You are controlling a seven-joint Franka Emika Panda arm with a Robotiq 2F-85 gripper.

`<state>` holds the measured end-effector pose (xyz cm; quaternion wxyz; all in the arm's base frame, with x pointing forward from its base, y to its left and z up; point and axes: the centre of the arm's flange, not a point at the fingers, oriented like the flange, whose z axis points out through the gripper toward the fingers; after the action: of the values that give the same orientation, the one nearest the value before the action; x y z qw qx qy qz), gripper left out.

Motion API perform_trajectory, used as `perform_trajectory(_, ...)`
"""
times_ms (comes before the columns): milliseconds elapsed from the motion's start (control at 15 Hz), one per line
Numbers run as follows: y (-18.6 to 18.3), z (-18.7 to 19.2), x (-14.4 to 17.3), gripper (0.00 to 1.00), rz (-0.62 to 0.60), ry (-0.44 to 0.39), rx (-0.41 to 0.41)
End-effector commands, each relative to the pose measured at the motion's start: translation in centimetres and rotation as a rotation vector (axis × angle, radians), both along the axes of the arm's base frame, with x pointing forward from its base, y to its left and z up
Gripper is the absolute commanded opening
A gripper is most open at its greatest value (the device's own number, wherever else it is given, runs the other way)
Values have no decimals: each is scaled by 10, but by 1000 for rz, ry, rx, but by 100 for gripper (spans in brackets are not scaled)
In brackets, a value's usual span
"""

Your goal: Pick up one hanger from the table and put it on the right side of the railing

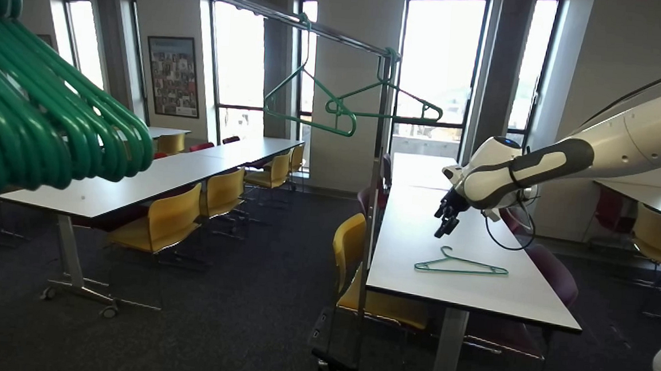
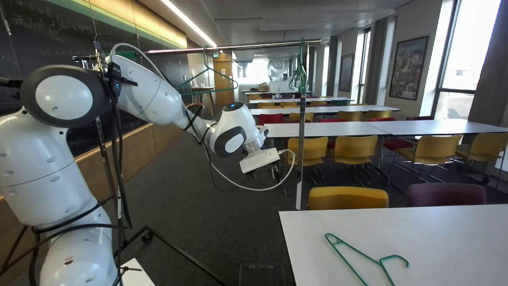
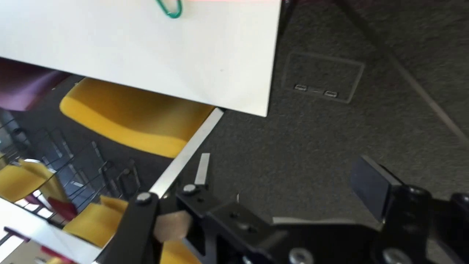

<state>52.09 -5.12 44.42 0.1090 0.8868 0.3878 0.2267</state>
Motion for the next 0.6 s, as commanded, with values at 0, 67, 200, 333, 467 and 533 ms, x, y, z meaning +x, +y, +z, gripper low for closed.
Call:
perform_trajectory(0,25,43,-13,100,80,191,52)
perform_trajectory(67,34,43,-17,100,112,243,75)
perform_trajectory(200,52,48,-24,100,166,358,114)
perform_trajectory(333,65,51,-33,100,202,481,138)
perform_trajectory(467,71,15,-35,100,176,476,118)
perform_trajectory(533,74,16,-36,100,181,492,120)
